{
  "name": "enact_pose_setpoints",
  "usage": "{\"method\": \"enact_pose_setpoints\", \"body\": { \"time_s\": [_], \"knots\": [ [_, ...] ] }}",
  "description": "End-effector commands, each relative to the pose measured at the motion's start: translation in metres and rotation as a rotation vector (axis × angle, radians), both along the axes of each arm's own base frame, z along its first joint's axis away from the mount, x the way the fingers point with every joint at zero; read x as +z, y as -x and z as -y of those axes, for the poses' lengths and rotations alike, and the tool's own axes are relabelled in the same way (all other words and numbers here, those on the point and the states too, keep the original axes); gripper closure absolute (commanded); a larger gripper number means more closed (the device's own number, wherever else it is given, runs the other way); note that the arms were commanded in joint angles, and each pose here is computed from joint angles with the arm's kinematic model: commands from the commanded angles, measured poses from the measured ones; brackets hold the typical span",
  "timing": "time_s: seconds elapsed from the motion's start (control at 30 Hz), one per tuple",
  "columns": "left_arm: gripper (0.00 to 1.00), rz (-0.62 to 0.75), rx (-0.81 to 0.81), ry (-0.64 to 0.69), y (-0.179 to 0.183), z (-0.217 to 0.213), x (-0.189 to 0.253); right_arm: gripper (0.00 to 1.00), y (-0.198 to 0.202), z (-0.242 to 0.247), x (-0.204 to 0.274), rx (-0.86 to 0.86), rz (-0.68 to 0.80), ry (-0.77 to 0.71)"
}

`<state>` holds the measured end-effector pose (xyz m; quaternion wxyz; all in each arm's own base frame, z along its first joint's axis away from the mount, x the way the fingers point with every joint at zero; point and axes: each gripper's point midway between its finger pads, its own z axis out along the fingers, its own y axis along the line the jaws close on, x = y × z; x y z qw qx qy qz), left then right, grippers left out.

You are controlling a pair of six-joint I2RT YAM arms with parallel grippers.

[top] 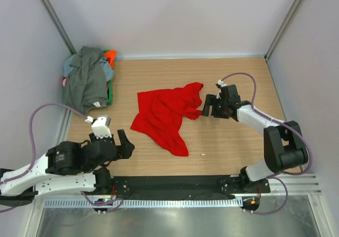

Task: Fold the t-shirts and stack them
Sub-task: Flatten the tshirt out

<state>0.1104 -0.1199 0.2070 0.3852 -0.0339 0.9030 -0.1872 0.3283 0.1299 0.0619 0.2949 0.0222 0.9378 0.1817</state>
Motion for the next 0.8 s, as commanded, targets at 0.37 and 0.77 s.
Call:
{"method": "enact_pose_setpoints", "body": {
  "time_s": [0.37,0.77],
  "knots": [
    [0.04,0.043,0.031,-0.135,-0.007,-0.024,0.006,0.42,-0.057,-0.03,-0.003,0.121,0.103,0.11],
    [0.05,0.033,0.016,-0.206,-0.009,-0.016,0.0,0.99,-0.053,-0.045,0.008,0.179,0.146,0.072]
  ]
}}
